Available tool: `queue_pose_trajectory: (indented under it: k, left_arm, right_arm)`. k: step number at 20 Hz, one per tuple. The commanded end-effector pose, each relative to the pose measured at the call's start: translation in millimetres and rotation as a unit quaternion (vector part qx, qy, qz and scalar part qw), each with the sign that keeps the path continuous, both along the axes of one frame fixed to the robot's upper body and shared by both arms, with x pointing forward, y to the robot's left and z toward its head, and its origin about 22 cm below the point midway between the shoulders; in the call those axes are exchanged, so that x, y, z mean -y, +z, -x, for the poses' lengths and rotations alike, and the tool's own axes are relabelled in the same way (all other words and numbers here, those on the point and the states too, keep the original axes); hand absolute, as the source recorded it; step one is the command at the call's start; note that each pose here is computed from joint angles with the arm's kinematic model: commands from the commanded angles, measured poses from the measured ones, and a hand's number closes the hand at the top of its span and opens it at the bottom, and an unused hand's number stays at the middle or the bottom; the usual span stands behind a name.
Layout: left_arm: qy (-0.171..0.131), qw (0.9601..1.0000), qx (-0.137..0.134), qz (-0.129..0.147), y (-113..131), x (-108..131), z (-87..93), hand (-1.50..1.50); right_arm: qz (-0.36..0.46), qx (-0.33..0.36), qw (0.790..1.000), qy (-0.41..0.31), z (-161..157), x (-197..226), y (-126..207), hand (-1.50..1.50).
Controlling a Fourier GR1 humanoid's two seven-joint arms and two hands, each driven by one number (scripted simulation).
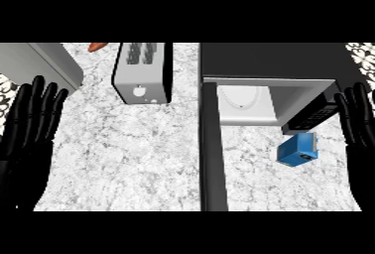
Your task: Pick up the milk, place it into the microwave and close the microwave
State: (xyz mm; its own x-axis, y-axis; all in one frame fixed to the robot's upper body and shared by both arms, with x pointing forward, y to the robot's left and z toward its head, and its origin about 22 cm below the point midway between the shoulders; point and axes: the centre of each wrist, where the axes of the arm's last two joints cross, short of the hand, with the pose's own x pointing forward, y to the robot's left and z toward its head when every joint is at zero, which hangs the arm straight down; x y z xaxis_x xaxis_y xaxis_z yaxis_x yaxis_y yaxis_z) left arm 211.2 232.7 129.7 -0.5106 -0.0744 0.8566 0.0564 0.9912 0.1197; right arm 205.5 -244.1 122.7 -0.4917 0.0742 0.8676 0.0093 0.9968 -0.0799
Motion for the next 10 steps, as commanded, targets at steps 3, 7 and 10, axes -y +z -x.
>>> queue_pose_trajectory:
  k: [3,7,10]
  left_arm:
    - [0.003,0.9999,0.002,0.016,-12.6,1.2,2.5,-1.50]
    - [0.037,0.9944,-0.072,0.069,-18.7,-7.1,-0.8,-1.50]
    - [0.042,0.9954,-0.062,0.060,-22.6,-15.3,23.0,-1.50]
  right_arm:
    - [0.011,0.022,1.000,0.012,5.0,7.8,30.7,-1.50]
    - [0.024,-0.017,0.999,0.027,-17.5,-3.1,18.6,-1.50]
    - [0.024,-0.027,0.998,0.042,7.2,-8.2,23.2,-1.50]
